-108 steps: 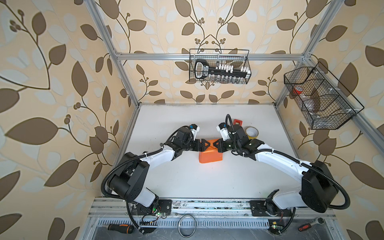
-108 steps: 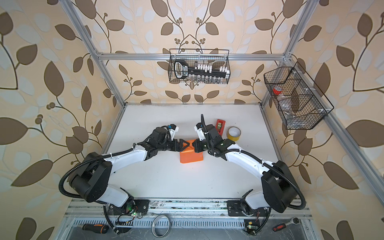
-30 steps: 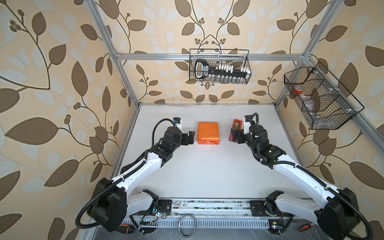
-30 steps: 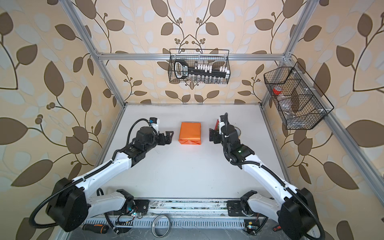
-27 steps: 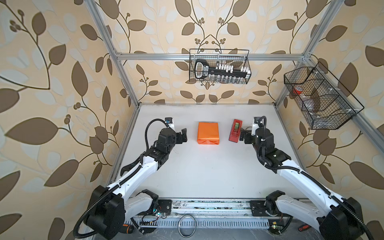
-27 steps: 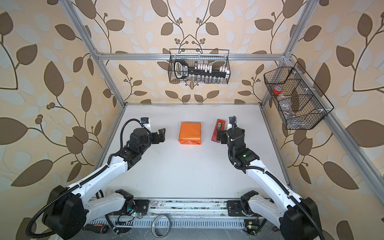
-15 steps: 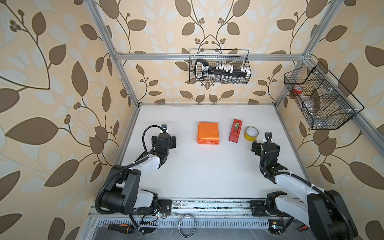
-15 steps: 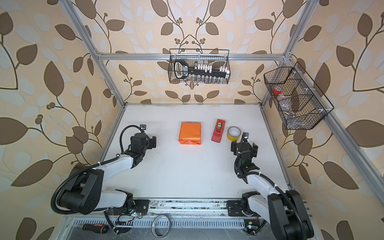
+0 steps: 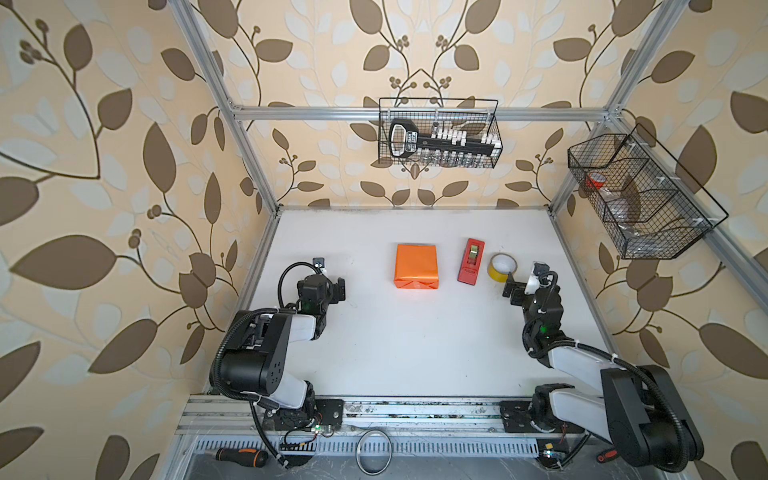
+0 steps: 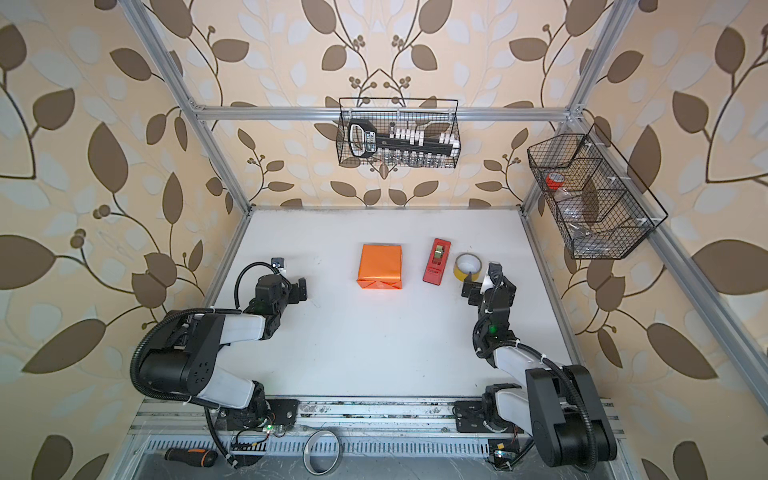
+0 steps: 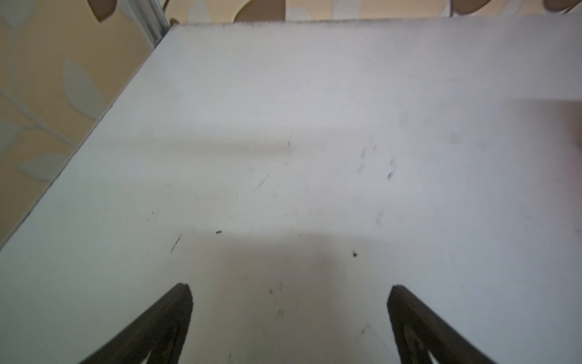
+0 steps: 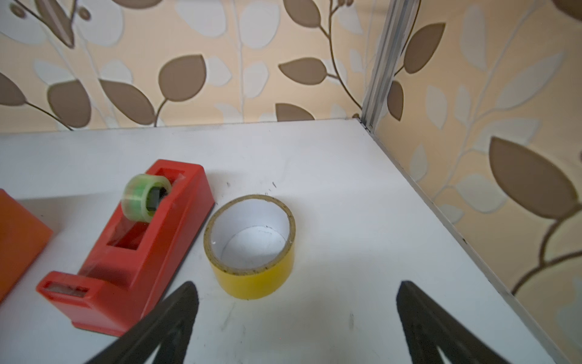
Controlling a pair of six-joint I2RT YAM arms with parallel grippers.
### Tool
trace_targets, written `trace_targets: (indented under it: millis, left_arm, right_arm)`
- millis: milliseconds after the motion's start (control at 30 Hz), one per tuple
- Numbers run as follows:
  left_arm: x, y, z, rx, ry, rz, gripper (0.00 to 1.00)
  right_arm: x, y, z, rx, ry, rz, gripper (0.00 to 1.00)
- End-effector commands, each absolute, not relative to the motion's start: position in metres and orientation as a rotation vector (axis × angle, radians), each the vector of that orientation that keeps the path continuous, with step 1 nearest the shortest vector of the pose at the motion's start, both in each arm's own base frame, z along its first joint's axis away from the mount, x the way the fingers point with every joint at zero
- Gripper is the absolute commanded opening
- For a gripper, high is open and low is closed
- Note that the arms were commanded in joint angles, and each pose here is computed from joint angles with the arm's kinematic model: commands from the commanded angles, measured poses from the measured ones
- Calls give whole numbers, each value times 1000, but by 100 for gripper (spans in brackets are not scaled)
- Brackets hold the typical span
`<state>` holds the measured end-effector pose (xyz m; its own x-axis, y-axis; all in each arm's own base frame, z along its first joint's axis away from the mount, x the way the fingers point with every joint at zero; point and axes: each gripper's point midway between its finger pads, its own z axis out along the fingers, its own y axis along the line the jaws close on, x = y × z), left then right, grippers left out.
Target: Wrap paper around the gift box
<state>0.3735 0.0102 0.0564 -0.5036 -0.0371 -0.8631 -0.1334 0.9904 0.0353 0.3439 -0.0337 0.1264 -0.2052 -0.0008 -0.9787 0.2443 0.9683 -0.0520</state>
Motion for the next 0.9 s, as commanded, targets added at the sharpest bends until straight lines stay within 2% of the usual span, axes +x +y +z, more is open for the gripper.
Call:
trace_targets:
  millis: [0, 300, 867]
  left_arm:
    - [383, 6, 76, -135, 2015, 63, 99]
    - [382, 6, 77, -135, 2011, 64, 99]
    - [382, 6, 77, -136, 2011, 64, 99]
  right_arm:
    - [342, -29, 119, 167, 1756, -188, 100]
    - [349, -11, 121, 55, 1758, -140, 100]
    - [349, -10, 121, 50, 1760, -133, 100]
